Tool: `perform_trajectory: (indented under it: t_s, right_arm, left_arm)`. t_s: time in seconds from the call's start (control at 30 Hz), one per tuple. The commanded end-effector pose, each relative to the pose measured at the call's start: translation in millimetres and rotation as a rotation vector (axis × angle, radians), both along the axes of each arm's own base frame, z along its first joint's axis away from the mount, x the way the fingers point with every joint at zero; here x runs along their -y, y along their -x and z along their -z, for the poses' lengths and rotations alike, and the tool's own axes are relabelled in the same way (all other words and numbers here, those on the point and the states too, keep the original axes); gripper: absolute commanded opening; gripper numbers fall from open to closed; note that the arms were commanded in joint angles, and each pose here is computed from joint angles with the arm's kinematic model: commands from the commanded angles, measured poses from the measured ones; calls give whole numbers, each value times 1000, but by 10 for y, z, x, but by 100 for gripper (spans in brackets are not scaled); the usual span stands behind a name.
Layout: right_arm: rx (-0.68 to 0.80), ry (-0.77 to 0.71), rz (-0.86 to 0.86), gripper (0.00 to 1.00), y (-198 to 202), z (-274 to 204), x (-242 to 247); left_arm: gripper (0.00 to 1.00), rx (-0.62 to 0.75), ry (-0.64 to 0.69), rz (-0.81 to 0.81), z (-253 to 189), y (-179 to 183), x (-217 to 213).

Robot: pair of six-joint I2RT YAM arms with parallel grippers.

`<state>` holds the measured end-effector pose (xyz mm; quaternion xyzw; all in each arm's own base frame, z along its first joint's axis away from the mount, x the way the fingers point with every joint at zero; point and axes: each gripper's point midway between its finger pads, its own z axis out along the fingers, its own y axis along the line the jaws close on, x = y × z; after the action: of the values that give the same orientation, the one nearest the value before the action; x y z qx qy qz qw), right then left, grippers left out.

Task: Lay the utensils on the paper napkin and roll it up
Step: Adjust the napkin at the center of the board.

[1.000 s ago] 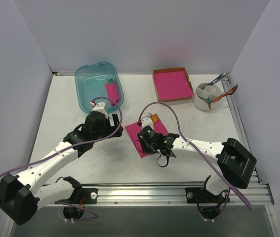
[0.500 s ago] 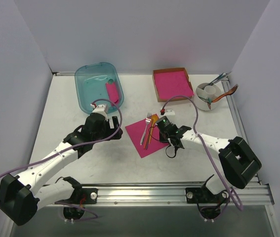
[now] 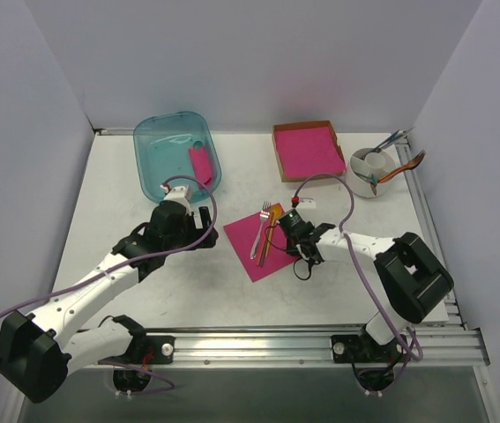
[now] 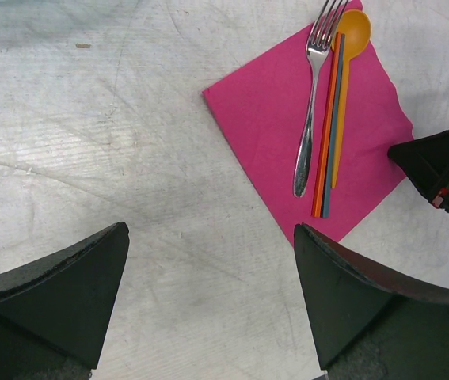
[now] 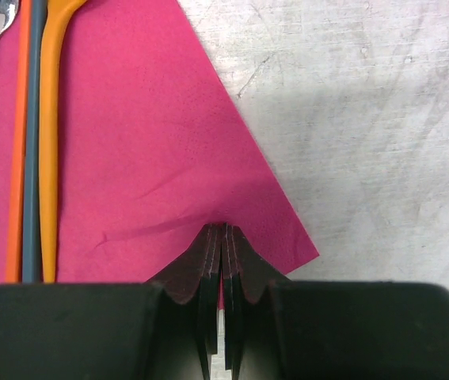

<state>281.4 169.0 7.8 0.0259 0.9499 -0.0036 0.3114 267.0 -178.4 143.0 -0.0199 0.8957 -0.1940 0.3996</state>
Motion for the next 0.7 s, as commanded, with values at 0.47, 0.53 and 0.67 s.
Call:
perform_trajectory:
  t_s: [0.47, 0.53, 0.67]
  right_arm:
    - [-76, -21, -30, 0, 897, 254, -366]
    - [-60, -26, -33, 0, 871, 192, -394]
    - [17, -47, -102, 5, 714, -100, -533]
  left_arm:
    - [94, 20, 3, 0, -84, -70, -31]
    - [94, 20, 2, -1, -89, -86, -37]
    - [94, 23, -1, -3, -101, -100, -48]
